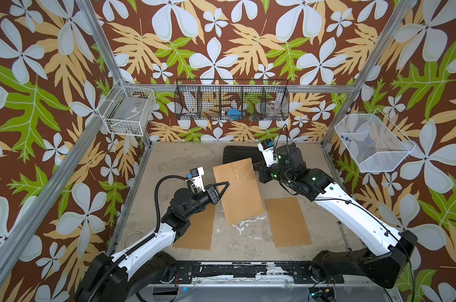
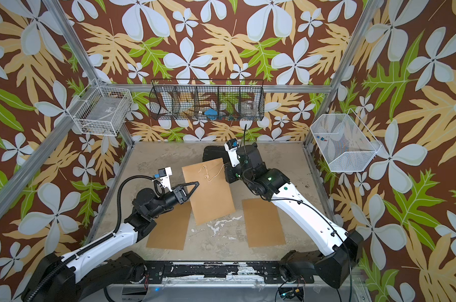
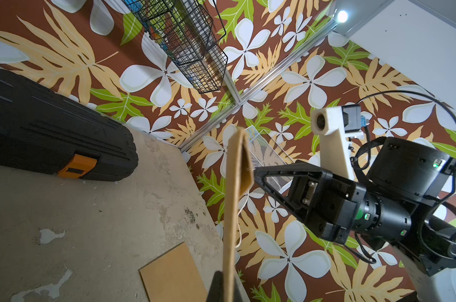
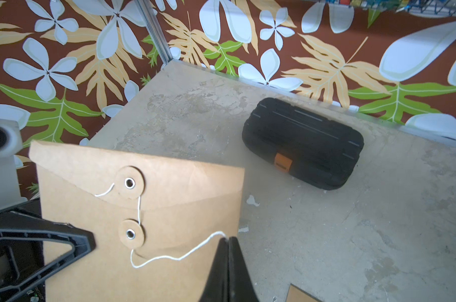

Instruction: Open the file bag

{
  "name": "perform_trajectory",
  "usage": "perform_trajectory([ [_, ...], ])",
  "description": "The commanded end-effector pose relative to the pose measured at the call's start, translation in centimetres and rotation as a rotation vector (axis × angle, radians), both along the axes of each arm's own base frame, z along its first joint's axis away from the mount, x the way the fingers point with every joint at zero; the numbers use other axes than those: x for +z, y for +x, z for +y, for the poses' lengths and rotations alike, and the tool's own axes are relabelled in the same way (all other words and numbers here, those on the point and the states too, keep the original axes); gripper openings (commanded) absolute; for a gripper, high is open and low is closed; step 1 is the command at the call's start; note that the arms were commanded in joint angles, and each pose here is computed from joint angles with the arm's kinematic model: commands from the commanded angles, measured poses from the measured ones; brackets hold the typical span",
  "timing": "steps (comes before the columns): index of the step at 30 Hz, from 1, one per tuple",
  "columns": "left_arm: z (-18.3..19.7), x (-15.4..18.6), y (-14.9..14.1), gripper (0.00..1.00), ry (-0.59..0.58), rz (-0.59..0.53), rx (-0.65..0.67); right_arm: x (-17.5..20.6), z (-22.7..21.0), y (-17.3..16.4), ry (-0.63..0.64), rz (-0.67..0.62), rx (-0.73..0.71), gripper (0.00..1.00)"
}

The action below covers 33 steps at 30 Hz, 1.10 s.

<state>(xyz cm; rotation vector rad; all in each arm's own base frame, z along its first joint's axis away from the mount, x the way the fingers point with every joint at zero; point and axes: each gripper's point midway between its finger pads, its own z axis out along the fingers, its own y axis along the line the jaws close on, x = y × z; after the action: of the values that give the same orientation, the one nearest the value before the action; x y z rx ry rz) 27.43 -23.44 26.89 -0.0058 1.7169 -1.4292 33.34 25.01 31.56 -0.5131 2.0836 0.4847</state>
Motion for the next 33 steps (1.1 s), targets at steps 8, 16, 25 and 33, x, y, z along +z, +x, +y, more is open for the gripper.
perform_trajectory([
  [8, 0.0, 0.6, -0.3, 0.00, -0.014, -0.033, -0.011, 2.9, 1.0, 0.7, 0.024, -0.052, 0.035, 0.00],
  [16, -0.2, 0.2, -0.2, 0.00, -0.020, -0.025, -0.016, 5.0, 1.9, 1.0, 0.041, -0.081, 0.066, 0.00],
  [25, -0.4, -0.1, 0.0, 0.00, -0.021, -0.016, -0.024, 5.6, 5.3, -0.1, 0.104, -0.063, 0.199, 0.00],
  [33, -0.7, -0.3, 0.1, 0.00, -0.025, -0.011, -0.038, 6.2, 9.2, -1.0, 0.123, -0.060, 0.283, 0.00],
])
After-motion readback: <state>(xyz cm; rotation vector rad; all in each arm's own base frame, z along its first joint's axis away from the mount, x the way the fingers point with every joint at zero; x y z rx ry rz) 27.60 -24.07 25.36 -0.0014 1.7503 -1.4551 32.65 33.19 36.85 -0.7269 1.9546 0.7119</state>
